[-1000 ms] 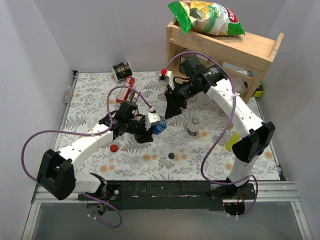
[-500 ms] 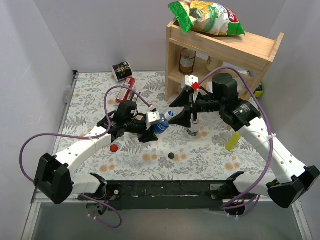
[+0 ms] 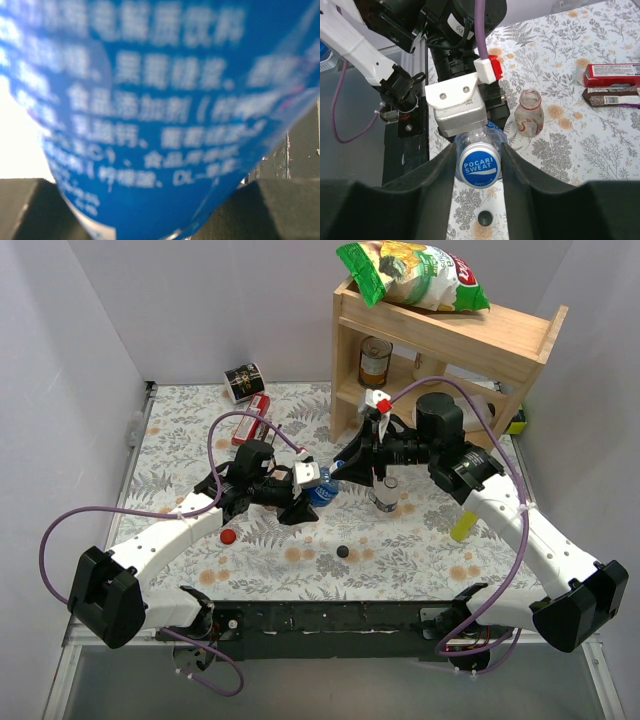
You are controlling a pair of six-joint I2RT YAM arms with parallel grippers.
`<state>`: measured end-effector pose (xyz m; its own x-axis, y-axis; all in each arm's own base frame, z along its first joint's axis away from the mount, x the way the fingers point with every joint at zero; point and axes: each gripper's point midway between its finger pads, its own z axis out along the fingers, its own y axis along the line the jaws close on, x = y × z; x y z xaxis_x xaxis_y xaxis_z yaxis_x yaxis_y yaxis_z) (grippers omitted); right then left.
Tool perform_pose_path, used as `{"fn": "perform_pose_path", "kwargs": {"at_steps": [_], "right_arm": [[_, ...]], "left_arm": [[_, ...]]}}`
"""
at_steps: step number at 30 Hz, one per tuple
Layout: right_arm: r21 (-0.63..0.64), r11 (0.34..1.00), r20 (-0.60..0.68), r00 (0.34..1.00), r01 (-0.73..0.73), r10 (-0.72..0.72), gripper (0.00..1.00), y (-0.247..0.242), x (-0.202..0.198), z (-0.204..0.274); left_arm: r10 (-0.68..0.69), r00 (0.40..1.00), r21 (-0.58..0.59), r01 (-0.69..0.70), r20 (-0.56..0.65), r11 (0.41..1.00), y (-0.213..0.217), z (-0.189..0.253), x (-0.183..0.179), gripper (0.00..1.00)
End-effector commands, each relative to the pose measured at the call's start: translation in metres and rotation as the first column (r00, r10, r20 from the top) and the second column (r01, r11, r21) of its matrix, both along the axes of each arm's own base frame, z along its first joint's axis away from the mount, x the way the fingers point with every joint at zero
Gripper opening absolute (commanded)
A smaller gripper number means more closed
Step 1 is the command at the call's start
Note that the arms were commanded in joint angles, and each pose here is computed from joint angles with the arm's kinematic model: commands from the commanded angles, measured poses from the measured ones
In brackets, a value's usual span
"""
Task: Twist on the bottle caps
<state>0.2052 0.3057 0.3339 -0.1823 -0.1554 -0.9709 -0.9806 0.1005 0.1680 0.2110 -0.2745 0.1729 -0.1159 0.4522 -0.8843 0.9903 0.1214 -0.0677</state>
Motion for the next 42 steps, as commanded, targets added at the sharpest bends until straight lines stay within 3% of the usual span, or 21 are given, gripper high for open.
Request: {"fn": "perform_pose_path", "kwargs": {"at_steps": [1,7,11,12,13,15,18,19,20,21,22,42], "right_arm": [[0.069,0.998,0.035,0.999,0.003,-0.005,0.43,0.001,0.002,0.022],[0.05,0.998,-0.029,0.999,-0.043,0.044,0.22,0.004,-0.003,0.009],[-0.003,0.996,-0.082,0.992,0.091,-0.091,0.08,0.005,0.022,-0.004],[-0.018,0.989,-0.096,0.984,0.148,-0.149,0.01,0.004,0.031,-0.005],[-0.049,0.965,-0.117,0.958,0.257,-0.261,0.01,-0.001,0.05,-0.008],[-0.067,0.952,-0.121,0.945,0.298,-0.304,0.01,0.001,0.064,-0.004],[-0.031,0.96,-0.11,0.954,0.277,-0.278,0.01,0.002,0.07,0.01],[-0.013,0.974,-0.116,0.967,0.226,-0.226,0.05,0.004,0.063,0.012],[0.006,0.977,-0.117,0.97,0.214,-0.212,0.19,0.001,0.062,0.014],[0.017,0.977,-0.117,0.971,0.211,-0.208,0.42,-0.001,0.063,0.011],[0.027,0.978,-0.114,0.972,0.209,-0.205,0.47,-0.002,0.061,0.012],[0.12,0.985,-0.136,0.985,0.12,-0.104,0.51,0.008,0.06,0.016]], "left_arm": [[-0.019,0.999,-0.044,0.021,0.037,0.999,-0.002,0.019,-0.002,0.0],[-0.002,0.999,-0.058,0.004,0.035,0.998,-0.006,0.022,0.003,0.0],[0.066,0.998,-0.098,-0.064,0.01,0.993,-0.011,0.03,0.014,0.0],[0.15,0.989,-0.093,-0.149,-0.002,0.984,-0.01,0.03,0.026,0.0],[0.21,0.978,-0.122,-0.209,-0.002,0.97,-0.013,0.037,0.038,0.0],[0.29,0.955,-0.132,-0.297,-0.067,0.946,-0.014,0.044,0.048,0.0],[0.24,0.969,-0.119,-0.245,-0.051,0.962,-0.014,0.041,0.045,0.0],[0.181,0.982,-0.118,-0.186,-0.054,0.975,-0.014,0.041,0.034,0.0],[0.148,0.989,-0.117,-0.15,-0.028,0.982,-0.012,0.041,0.031,0.0],[0.15,0.988,-0.111,-0.152,-0.028,0.982,-0.006,0.039,0.03,0.0],[0.146,0.989,-0.114,-0.147,-0.024,0.982,-0.004,0.039,0.03,0.0],[0.086,0.995,-0.137,-0.092,-0.05,0.986,-0.006,0.035,0.021,0.0]]}}
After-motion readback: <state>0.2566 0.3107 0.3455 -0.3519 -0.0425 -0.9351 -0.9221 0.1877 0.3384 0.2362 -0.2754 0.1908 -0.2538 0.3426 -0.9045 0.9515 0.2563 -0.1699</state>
